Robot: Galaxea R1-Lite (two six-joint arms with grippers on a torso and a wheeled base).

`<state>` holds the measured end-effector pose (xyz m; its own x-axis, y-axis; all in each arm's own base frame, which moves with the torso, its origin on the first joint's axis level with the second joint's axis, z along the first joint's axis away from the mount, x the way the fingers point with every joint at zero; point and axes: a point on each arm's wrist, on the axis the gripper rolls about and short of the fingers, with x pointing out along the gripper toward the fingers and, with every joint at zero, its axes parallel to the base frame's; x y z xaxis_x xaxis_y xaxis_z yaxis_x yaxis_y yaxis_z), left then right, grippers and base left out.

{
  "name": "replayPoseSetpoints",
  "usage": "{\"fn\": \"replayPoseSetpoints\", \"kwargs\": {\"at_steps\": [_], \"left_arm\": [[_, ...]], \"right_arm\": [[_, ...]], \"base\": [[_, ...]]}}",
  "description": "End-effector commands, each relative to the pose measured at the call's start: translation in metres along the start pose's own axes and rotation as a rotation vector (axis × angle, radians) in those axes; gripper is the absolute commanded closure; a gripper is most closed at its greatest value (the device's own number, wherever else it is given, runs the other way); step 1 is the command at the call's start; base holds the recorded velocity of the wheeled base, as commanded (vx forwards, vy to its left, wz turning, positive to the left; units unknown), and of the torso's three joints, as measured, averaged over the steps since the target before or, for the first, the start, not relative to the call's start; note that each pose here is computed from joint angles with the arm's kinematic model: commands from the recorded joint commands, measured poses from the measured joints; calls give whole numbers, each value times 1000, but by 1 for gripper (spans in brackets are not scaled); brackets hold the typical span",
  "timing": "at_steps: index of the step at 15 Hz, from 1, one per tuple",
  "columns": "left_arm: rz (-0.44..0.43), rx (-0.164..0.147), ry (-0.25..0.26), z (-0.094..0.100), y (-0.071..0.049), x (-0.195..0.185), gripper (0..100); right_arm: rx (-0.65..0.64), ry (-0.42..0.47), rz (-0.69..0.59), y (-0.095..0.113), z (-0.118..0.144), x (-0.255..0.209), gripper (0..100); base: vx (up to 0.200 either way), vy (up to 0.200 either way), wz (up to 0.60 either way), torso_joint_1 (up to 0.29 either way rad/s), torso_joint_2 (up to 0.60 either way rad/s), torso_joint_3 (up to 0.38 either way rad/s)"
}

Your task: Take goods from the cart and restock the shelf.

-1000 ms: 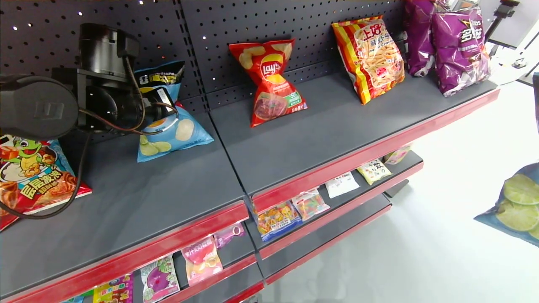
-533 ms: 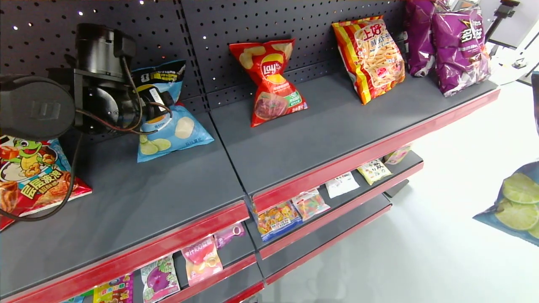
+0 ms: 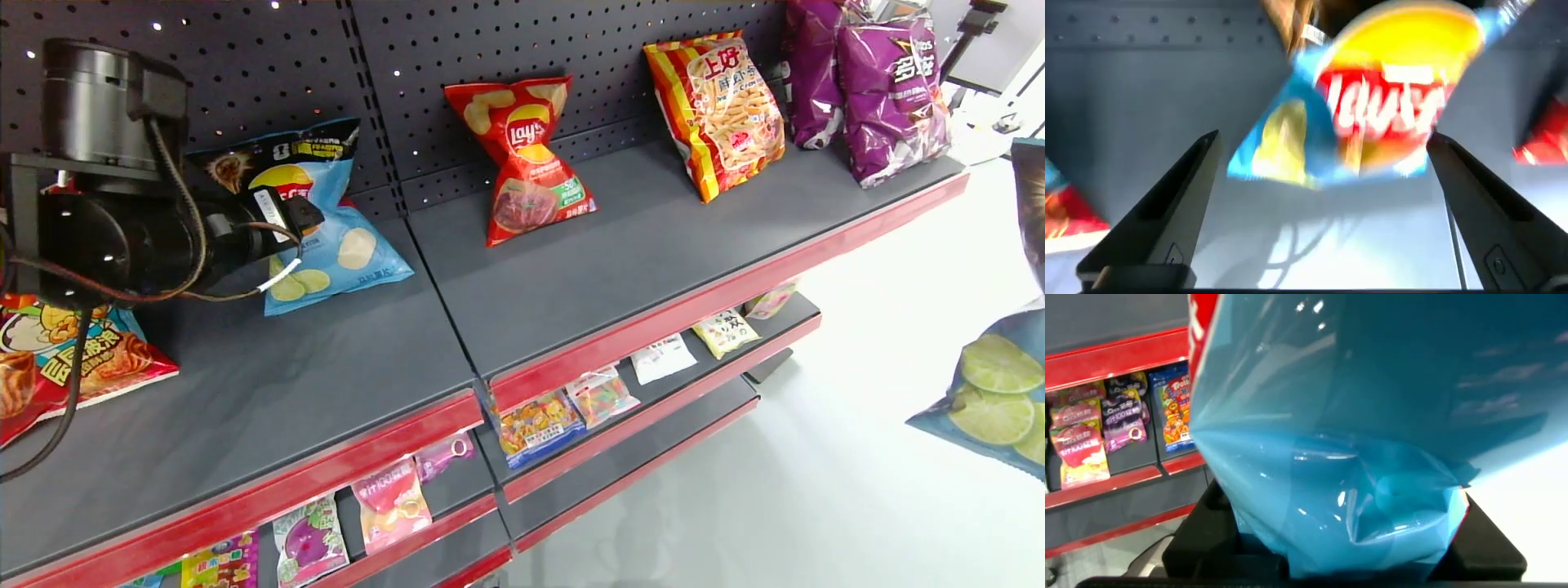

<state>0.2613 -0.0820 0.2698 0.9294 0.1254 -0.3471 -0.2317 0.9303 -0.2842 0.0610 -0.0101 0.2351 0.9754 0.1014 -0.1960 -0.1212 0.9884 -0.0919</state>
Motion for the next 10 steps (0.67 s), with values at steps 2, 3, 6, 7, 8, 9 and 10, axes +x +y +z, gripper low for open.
{"fn": "replayPoseSetpoints", "kwargs": {"at_steps": [2,3,6,7,8,9,10], "left_arm": [[-83,-8,-53,-1,24,-65,0],[-84,-7,-54,-2,25,-67,0],[-144,156,-110,-28,77,-130,0],[-163,194,-119,-36,86,-140,0],[-201,262,-126,-50,101,-153,0],[-224,302,-122,-56,108,-161,0],[-227,313,-117,-57,110,-164,0]], "right_arm": [[8,23,12,-3,1,8,100],[8,23,12,-3,1,8,100],[-12,45,24,-14,17,27,100],[-34,52,26,-15,17,29,100],[-79,56,29,-16,18,31,100],[-97,56,29,-16,18,31,100],[-108,53,32,-15,18,30,100]], "base": [[0,0,0,0,0,0],[0,0,0,0,0,0],[0,0,0,0,0,0],[0,0,0,0,0,0],[0,0,0,0,0,0],[0,0,0,0,0,0],[0,0,0,0,0,0]]}}
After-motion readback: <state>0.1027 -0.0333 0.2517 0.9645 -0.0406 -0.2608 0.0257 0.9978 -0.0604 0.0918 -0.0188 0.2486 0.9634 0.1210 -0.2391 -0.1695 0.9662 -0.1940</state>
